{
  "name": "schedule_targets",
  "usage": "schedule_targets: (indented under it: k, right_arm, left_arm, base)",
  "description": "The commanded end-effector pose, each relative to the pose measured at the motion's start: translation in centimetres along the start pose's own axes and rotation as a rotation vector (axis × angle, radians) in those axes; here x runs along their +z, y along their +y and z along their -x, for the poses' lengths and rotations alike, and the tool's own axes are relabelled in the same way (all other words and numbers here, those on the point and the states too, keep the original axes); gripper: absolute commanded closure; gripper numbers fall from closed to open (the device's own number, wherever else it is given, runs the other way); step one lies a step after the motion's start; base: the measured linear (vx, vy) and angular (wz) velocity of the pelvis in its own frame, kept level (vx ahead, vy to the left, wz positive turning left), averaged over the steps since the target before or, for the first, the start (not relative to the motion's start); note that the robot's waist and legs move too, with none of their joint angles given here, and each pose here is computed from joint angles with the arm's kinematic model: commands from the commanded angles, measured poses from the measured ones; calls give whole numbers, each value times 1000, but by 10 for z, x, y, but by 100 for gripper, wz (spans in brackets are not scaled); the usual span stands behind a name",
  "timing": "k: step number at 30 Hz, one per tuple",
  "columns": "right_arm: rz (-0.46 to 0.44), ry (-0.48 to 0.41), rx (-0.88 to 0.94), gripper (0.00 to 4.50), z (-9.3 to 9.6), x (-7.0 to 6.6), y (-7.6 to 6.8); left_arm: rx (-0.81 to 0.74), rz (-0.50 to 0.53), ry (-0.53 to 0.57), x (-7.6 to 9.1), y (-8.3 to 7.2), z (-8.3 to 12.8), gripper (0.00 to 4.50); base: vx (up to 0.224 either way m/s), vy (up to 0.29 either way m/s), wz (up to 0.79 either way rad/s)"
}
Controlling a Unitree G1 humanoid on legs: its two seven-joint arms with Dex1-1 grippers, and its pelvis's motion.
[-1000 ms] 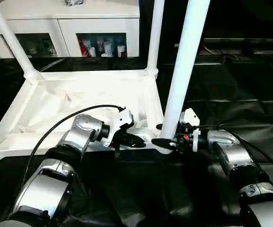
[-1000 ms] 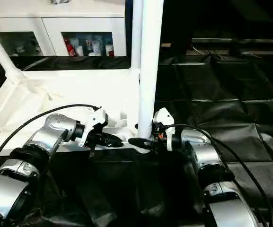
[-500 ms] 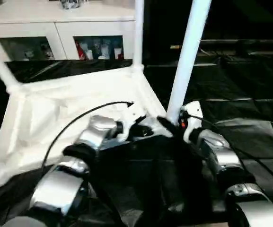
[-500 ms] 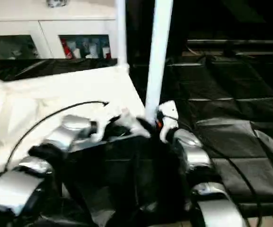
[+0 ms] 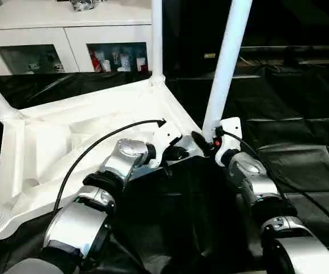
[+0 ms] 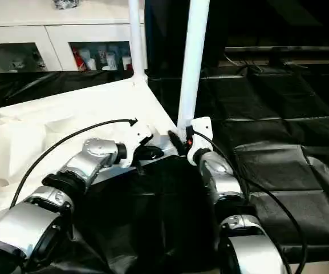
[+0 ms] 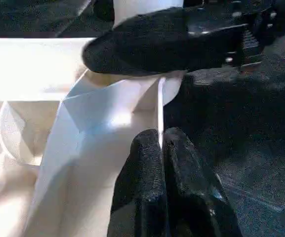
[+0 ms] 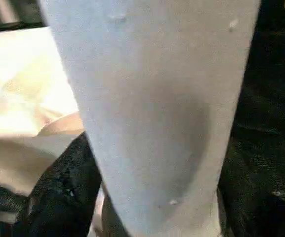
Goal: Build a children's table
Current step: Rotate leg to tighten
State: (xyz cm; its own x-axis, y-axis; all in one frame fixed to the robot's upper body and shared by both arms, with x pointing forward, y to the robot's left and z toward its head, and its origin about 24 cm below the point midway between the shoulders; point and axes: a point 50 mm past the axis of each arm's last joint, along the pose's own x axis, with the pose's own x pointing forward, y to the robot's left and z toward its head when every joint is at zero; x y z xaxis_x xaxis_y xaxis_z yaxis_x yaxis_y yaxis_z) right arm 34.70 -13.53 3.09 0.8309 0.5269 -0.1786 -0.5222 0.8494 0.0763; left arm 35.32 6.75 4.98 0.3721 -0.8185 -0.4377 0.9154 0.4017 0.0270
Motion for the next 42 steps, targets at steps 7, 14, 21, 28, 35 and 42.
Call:
schedule_targets:
  k: [7, 14, 21, 28, 35, 42]
  right_arm:
    - [106, 67, 482, 87, 22, -8, 16]
    - [127, 115, 653, 87, 40, -8, 10]
    - [114, 125, 702, 142, 42, -8, 12]
    - [55, 100, 713, 195, 37, -8, 19]
    - [53, 124, 446, 201, 23, -21, 16]
    - [-33, 148, 54, 202, 3, -37, 22]
  left_arm:
    - [-248, -73, 14, -11, -7, 19, 450]
    - [-363, -69, 41, -22, -5, 42, 450]
    - [-384, -61, 40, -26, -3, 52, 450]
    - [-347, -56, 37, -29, -3, 54, 450]
    - [-152, -38, 27, -22, 6, 41, 450]
    - [98, 16, -26, 2, 9, 7, 450]
  base:
    - [0, 0, 0]
    - [0, 0, 0]
    - [0, 0, 0]
    - [0, 0, 0]
    - [0, 0, 0]
    - [0, 0, 0]
